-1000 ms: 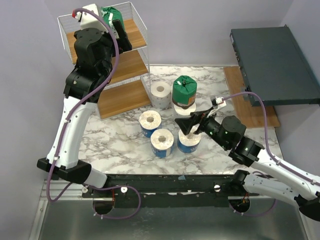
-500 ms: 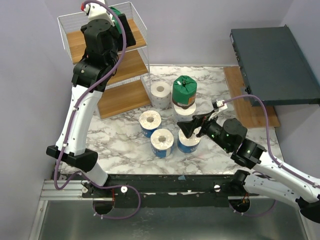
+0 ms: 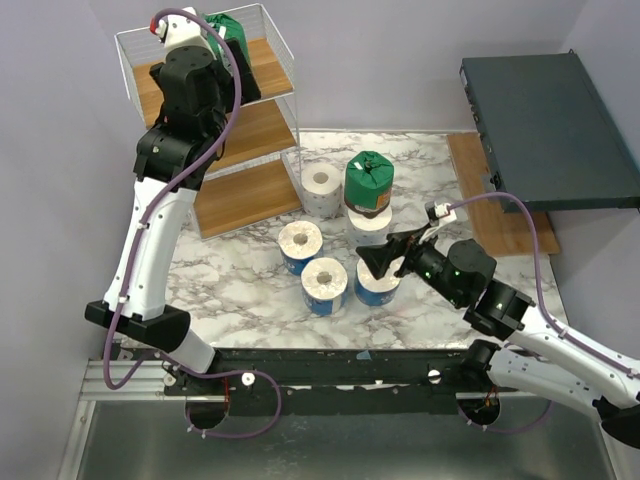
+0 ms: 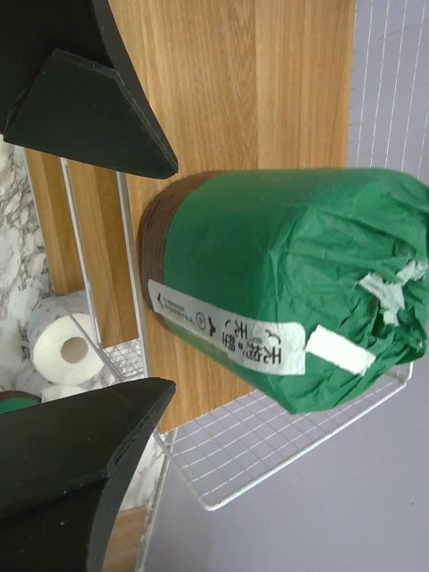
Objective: Place and organize the paper towels onto the shelf
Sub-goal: Place the paper towel on the shelf.
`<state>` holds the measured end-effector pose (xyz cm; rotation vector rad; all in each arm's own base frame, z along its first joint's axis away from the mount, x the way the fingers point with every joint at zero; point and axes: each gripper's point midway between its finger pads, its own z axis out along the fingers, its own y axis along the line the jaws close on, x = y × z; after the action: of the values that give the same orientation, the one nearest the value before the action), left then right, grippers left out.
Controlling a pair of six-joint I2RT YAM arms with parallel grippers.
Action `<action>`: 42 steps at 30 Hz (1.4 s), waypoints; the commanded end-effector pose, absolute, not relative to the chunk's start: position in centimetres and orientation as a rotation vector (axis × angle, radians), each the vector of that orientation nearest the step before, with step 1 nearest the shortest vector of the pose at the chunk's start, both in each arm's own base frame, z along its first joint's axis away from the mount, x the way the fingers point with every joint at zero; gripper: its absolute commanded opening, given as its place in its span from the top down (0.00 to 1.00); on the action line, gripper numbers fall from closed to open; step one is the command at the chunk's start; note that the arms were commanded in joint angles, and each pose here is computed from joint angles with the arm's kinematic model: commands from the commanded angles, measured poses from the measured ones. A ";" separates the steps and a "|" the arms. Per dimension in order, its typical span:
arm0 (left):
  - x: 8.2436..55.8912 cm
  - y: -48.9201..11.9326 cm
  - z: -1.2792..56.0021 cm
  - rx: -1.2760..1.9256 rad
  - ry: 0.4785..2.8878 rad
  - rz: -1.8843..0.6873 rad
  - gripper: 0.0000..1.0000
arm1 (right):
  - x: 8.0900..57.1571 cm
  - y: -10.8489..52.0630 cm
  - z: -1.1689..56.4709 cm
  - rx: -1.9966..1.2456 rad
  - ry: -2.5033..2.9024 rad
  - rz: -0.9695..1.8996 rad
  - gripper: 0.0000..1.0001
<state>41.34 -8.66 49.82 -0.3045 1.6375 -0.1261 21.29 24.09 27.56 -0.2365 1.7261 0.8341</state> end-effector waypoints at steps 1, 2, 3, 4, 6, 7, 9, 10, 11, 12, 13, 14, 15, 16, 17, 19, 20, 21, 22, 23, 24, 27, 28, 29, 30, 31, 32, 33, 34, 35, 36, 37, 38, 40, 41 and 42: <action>41.0 -6.8 50.3 -0.342 1.632 -0.066 0.01 | 21.1 23.6 26.6 -0.243 1.743 0.814 0.00; 41.3 -6.7 50.3 -0.336 1.633 -0.059 0.01 | 21.1 23.6 26.7 -0.240 1.742 0.814 0.00; 41.6 -6.7 50.2 -0.332 1.639 -0.052 0.01 | 21.1 23.6 26.5 -0.241 1.745 0.812 0.00; 42.0 -6.8 50.1 -0.326 1.647 -0.045 0.01 | 21.2 23.6 26.5 -0.242 1.746 0.811 0.00; 42.5 -7.0 49.9 -0.317 1.655 -0.041 0.01 | 21.2 23.7 26.4 -0.241 1.750 0.811 0.00; 42.8 -7.2 49.7 -0.310 1.661 -0.046 0.01 | 21.2 23.7 26.4 -0.243 1.750 0.811 0.00; 43.3 -7.6 49.5 -0.302 1.665 -0.056 0.01 | 21.2 23.7 26.3 -0.246 1.753 0.807 0.00; 43.5 -7.7 49.3 -0.298 1.669 -0.060 0.01 | 21.3 23.7 26.3 -0.246 1.753 0.805 0.00; 43.7 -7.9 49.3 -0.294 1.670 -0.067 0.01 | 21.3 23.8 26.3 -0.248 1.754 0.803 0.00; 44.0 -8.1 49.0 -0.289 1.677 -0.069 0.01 | 21.3 23.8 26.2 -0.250 1.756 0.801 0.00; 44.2 -8.3 48.8 -0.287 1.680 -0.073 0.02 | 21.4 23.8 26.2 -0.249 1.756 0.799 0.00; 44.5 -8.4 48.5 -0.283 1.688 -0.072 0.02 | 21.4 23.8 26.1 -0.250 1.758 0.797 0.00; 44.7 -8.5 48.3 -0.282 1.693 -0.071 0.02 | 21.4 23.8 26.0 -0.250 1.760 0.795 0.00; 45.0 -8.6 48.1 -0.281 1.697 -0.069 0.02 | 21.4 23.8 26.0 -0.250 1.760 0.793 0.00; 45.2 -8.6 48.0 -0.282 1.699 -0.070 0.02 | 21.4 23.8 26.0 -0.251 1.759 0.793 0.00; 45.6 -8.7 47.9 -0.284 1.698 -0.073 0.03 | 21.4 23.8 26.0 -0.251 1.759 0.792 0.00; 45.8 -8.7 47.8 -0.283 1.699 -0.074 0.03 | 21.4 23.7 25.9 -0.250 1.763 0.789 0.00; 46.1 -8.8 47.8 -0.282 1.696 -0.077 0.04 | 21.5 23.7 25.9 -0.249 1.762 0.786 0.00; 46.3 -8.8 47.9 -0.282 1.691 -0.081 0.04 | 21.5 23.7 25.9 -0.250 1.762 0.785 0.00; 46.5 -8.9 47.9 -0.282 1.689 -0.084 0.05 | 21.5 23.7 25.8 -0.250 1.763 0.785 0.00; 46.8 -9.0 48.0 -0.279 1.686 -0.090 0.05 | 21.5 23.7 25.8 -0.250 1.765 0.784 0.00; 47.3 -9.5 48.3 -0.270 1.669 -0.110 0.06 | 21.5 23.6 25.6 -0.249 1.769 0.783 0.00; 47.6 -9.6 48.4 -0.266 1.664 -0.114 0.06 | 21.4 23.7 25.5 -0.249 1.772 0.783 0.00; 47.8 -9.8 48.4 -0.263 1.662 -0.118 0.06 | 21.4 23.7 25.4 -0.249 1.773 0.784 0.00; 48.0 -9.9 48.5 -0.258 1.658 -0.125 0.06 | 21.4 23.7 25.4 -0.249 1.773 0.784 0.00; 48.2 -10.1 48.6 -0.254 1.653 -0.130 0.06 | 21.4 23.7 25.3 -0.247 1.776 0.784 0.00; 48.4 -10.3 48.6 -0.250 1.650 -0.137 0.06 | 21.4 23.6 25.3 -0.246 1.776 0.785 0.00; 48.6 -10.5 48.5 -0.245 1.649 -0.141 0.06 | 21.4 23.6 25.2 -0.246 1.778 0.784 0.00; 49.0 -10.7 48.6 -0.238 1.643 -0.151 0.06 | 21.4 23.6 25.2 -0.244 1.779 0.784 0.00; 49.2 -10.9 48.6 -0.229 1.640 -0.158 0.06 | 21.4 23.6 25.2 -0.244 1.780 0.783 0.00; 49.6 -11.2 48.5 -0.218 1.636 -0.166 0.06 | 21.4 23.6 25.2 -0.244 1.781 0.785 0.00; 49.9 -11.5 48.4 -0.212 1.633 -0.172 0.05 | 21.3 23.6 25.1 -0.246 1.783 0.785 0.00; 50.2 -11.6 48.5 -0.210 1.629 -0.174 0.05 | 21.3 23.6 25.0 -0.245 1.785 0.783 0.00; 50.9 -11.8 48.3 -0.209 1.630 -0.175 0.05 | 21.3 23.6 25.0 -0.244 1.787 0.782 0.00; 51.2 -12.0 48.3 -0.208 1.626 -0.178 0.05 | 21.4 23.5 24.9 -0.243 1.789 0.780 0.00; 51.4 -12.1 48.2 -0.205 1.625 -0.183 0.05 | 21.3 23.5 24.9 -0.243 1.789 0.780 0.00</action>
<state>49.86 -10.62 47.56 -0.2512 1.6582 -0.1238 21.21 23.97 25.81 -0.2486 1.7661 0.8110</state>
